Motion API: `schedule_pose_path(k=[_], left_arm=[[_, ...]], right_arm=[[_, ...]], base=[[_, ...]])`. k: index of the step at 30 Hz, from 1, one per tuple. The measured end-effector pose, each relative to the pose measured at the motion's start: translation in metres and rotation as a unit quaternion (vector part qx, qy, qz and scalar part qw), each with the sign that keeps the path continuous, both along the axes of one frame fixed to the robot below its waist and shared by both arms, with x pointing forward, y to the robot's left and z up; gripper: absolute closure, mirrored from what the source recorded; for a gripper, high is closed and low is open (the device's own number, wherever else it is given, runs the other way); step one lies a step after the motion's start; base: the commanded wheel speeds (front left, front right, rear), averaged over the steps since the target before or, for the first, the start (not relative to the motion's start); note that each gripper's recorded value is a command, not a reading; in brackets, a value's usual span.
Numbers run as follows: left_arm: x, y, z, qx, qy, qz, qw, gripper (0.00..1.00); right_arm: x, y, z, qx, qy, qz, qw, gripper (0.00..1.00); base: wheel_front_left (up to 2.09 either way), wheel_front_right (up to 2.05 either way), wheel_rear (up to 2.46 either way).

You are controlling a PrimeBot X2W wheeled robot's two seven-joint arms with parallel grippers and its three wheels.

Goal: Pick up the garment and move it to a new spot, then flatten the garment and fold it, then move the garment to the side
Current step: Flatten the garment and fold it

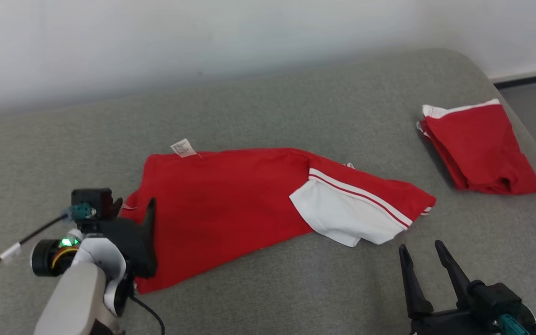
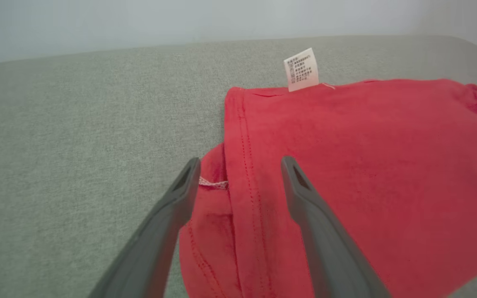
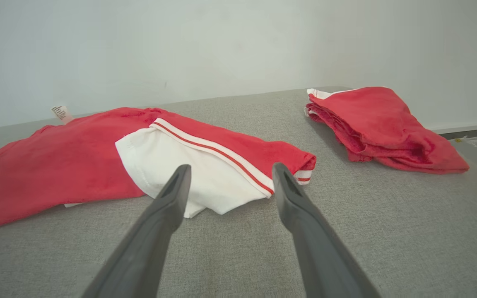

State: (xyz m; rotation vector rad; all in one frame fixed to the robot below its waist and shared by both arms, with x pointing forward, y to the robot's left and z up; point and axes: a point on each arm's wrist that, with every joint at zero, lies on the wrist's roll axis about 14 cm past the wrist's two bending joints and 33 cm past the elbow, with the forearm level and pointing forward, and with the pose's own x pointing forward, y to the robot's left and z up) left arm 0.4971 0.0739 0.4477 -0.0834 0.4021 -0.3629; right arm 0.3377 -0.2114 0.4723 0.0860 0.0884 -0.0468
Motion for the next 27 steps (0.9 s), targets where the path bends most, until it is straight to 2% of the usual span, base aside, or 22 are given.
schedule_pose_path(k=[10,26,27], left_arm=[[0.015,-0.024,-0.033,0.003,0.077,-0.029,0.997,0.0],[0.01,-0.034,-0.021,-0.005,0.072,-0.044,0.996,0.0],[0.009,-0.035,-0.021,-0.008,0.073,-0.045,0.996,0.28]], right_arm=[[-0.005,-0.019,-0.018,0.0,0.026,-0.034,0.999,0.0],[-0.003,-0.018,-0.015,0.002,0.018,-0.032,0.999,0.0],[-0.003,-0.018,-0.015,0.002,0.019,-0.032,0.999,0.0]], base=[[0.0,0.0,0.0],[0.0,0.0,0.0],[0.0,0.0,0.0]])
